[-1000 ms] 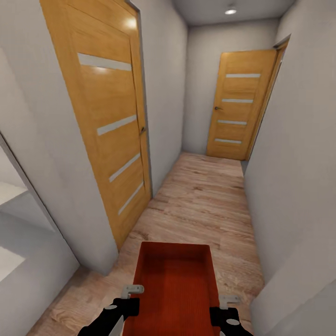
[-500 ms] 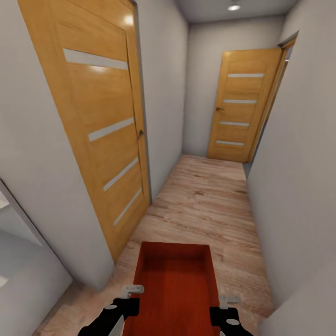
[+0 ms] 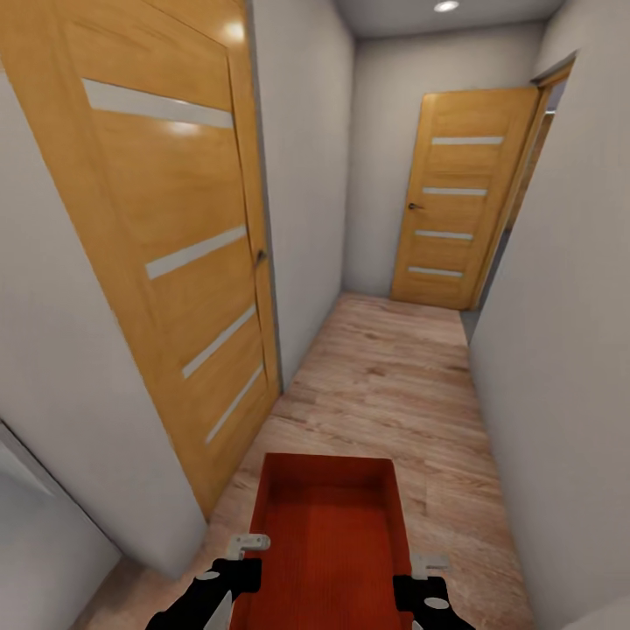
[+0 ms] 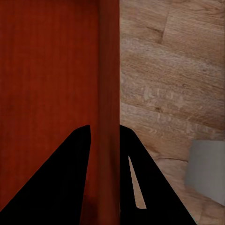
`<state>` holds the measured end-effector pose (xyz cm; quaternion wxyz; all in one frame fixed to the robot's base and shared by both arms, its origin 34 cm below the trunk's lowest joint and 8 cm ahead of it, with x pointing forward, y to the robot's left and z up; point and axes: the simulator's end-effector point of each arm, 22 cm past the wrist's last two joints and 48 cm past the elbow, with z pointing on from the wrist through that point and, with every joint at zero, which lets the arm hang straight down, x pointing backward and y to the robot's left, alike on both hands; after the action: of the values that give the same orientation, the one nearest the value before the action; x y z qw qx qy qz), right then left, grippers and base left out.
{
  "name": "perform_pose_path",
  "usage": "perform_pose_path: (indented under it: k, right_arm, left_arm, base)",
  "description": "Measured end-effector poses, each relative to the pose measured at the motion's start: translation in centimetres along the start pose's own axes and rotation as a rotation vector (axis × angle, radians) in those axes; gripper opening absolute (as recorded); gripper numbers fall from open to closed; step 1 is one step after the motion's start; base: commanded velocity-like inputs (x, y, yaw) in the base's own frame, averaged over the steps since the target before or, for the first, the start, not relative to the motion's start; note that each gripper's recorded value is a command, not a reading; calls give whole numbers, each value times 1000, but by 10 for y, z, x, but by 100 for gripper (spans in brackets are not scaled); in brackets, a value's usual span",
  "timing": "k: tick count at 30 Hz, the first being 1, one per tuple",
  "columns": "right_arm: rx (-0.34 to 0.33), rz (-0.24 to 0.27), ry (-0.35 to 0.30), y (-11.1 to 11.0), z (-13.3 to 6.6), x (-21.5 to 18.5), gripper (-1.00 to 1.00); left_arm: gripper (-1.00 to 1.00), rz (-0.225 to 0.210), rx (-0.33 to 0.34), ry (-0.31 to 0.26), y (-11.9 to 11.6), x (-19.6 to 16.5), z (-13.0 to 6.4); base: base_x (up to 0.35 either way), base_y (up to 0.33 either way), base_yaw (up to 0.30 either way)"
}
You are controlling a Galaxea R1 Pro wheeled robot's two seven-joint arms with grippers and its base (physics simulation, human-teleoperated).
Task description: Move the two storage containers from the living room to the garage. In the garage, place one container on the floor and stack the other container on top of it (either order is fine).
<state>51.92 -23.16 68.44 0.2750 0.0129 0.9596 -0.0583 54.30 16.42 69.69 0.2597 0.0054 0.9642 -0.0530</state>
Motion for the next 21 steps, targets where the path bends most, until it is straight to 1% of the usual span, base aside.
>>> perform_pose_path:
  k: [21]
  right_arm:
    - [0, 0, 0, 0, 0, 0, -100]
  left_arm:
    - [-100, 0, 0, 0, 0, 0, 0]
  base:
    - [323, 0, 0]
